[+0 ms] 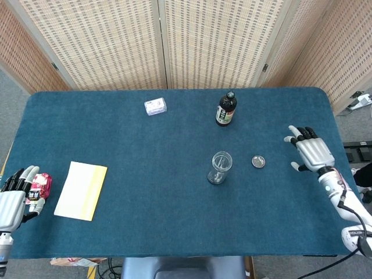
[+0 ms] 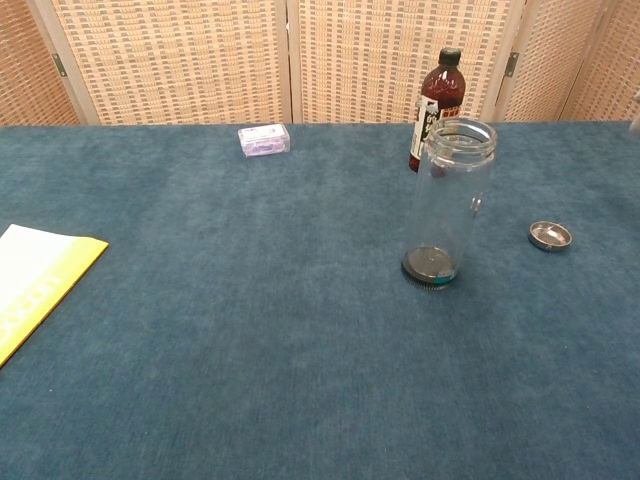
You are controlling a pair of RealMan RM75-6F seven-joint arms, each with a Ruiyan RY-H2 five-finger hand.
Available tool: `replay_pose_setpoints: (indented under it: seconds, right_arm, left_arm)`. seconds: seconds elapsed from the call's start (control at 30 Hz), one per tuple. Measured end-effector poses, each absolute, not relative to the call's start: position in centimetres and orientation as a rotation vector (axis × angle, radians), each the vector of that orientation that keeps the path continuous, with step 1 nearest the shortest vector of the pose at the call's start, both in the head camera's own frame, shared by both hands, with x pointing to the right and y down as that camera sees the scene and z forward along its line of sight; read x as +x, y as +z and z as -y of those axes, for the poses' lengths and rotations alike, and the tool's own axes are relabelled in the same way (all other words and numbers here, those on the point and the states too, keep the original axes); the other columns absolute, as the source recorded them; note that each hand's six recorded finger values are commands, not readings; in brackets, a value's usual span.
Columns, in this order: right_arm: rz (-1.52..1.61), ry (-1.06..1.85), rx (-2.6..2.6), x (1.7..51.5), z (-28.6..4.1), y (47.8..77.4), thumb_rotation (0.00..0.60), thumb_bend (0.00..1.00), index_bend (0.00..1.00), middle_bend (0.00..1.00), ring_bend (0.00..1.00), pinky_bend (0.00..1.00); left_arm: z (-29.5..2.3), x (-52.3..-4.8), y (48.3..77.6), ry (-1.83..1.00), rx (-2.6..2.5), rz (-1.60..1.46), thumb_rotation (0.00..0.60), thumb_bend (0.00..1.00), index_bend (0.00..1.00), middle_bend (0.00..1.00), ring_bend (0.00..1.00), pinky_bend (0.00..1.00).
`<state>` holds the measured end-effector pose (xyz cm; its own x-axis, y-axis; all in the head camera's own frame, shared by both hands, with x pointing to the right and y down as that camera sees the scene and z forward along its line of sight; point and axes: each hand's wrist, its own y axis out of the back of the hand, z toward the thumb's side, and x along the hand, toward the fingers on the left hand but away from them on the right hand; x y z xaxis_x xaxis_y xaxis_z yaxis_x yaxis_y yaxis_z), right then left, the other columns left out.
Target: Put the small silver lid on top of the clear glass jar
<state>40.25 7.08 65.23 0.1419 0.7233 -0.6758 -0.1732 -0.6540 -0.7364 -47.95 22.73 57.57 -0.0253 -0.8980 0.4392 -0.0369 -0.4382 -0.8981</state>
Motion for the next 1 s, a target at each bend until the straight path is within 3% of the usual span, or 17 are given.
replay_pose_setpoints:
  seconds: [0.33,1.0]
  right_arm:
    - [0.438,1.639,-1.762,37.9,-7.4,69.6,0.6,0.32,0.33,0.0,0.0,0.0]
    - [0.326,1.615,-1.783,34.2,-7.3,72.9,0.6,0.33,0.4,0.0,0.0,0.0]
  left_arm:
    - [-22.7,-48.2,56.8,-1.532,-1.534,-1.036,0.6,0.35,0.0,0.08,0.0,0.11]
    - [-22.7,-48.4,56.1,-1.515,-1.529,-1.056,0.6,0.35,0.0,0.08,0.0,0.11]
